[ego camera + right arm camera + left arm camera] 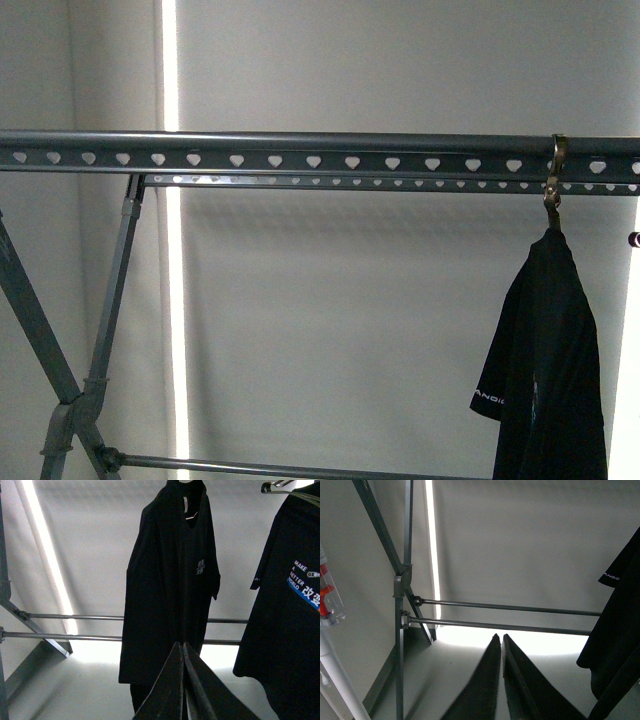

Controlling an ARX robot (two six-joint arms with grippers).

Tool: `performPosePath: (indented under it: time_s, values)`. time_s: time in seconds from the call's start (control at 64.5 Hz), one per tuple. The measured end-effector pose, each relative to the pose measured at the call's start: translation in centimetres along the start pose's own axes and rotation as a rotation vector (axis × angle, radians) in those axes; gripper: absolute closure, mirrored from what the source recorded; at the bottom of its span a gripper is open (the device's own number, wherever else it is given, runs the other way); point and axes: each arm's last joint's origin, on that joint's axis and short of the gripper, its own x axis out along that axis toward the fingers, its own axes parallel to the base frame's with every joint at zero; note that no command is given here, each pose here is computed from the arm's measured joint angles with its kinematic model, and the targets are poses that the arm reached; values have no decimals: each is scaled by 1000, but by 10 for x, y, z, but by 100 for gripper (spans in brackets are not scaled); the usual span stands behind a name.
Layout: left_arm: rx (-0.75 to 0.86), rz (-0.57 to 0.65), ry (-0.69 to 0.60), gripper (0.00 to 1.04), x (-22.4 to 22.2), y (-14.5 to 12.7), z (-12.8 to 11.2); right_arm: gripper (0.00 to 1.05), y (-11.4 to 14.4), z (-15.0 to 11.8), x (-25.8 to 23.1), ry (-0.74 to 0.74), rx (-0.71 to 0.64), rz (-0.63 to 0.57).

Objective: Hang clothes on hanger

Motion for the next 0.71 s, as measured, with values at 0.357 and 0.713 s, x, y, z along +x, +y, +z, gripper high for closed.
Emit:
performPosePath:
  time_s: [0.357,0.713]
  values:
    - [0,0,0,26,0,0,0,31,0,0,0,0,0,0]
    - [0,0,0,7,0,0,0,7,0,0,0,0,0,0]
